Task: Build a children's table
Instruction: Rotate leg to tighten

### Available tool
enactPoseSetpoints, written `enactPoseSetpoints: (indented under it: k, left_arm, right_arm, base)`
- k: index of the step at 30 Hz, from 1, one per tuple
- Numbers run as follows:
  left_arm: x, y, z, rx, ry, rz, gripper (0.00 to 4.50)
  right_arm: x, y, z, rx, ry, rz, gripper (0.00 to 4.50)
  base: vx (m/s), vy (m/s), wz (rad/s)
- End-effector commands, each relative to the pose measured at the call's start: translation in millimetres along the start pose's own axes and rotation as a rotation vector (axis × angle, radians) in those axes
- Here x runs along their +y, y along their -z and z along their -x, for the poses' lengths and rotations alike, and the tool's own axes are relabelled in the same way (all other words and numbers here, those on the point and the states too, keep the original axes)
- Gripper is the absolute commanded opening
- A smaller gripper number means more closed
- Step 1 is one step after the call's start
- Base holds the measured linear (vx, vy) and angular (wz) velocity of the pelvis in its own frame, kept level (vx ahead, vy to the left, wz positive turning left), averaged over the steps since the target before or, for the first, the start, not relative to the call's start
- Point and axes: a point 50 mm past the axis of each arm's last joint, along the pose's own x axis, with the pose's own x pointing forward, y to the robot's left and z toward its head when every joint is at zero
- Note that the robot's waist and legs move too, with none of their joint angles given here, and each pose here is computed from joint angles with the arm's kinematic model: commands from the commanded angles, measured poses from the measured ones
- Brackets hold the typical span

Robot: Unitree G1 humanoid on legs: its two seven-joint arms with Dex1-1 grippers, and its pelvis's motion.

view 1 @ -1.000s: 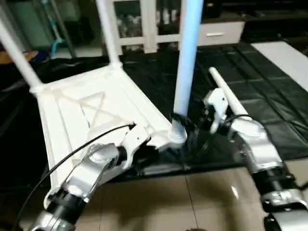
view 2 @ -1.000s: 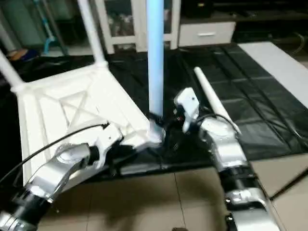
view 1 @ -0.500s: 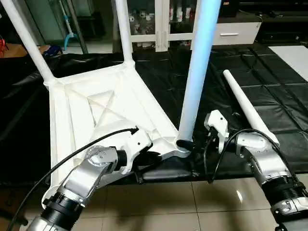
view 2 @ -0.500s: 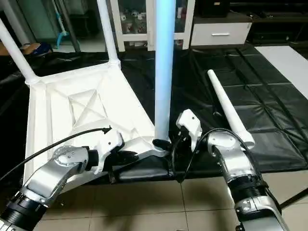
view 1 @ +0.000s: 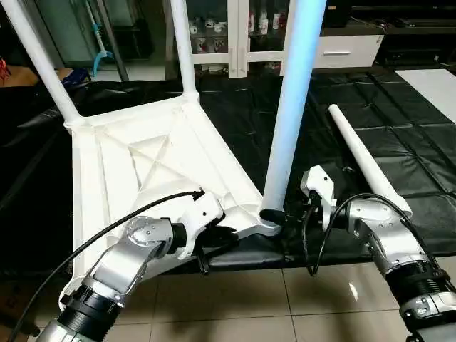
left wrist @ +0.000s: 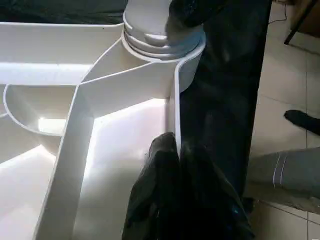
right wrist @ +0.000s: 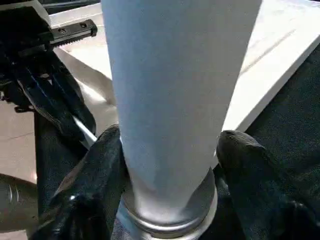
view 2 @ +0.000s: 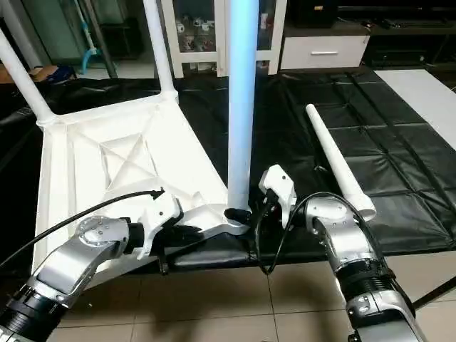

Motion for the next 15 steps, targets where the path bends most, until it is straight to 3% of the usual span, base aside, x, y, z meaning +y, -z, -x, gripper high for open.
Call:
enactPoseSetpoints:
  k: [1, 6, 15]
  left_arm:
    - [-13.3, 14.2, -3.0, 0.064, 0.106, 0.028, 0.0]
    - [-13.6, 14.6, -4.5, 0.069, 0.104, 0.029, 0.0]
    - [-2.4, 3.3, -25.8, 0.068, -0.003, 0.019, 0.0]
  right_arm:
    - [-3.8, 10.4, 7.7, 0.04, 0.055, -0.045, 2.54]
    - [-7.7, 10.2, 3.9, 0.012, 0.156, -0.065, 2.2]
    - [-30.6, 12.3, -10.3, 0.011, 0.636, -0.142, 2.0]
  base:
    - [0.0, 0.0, 0.0]
    - [0.0, 0.0, 0.0]
    - [0.0, 0.0, 0.0]
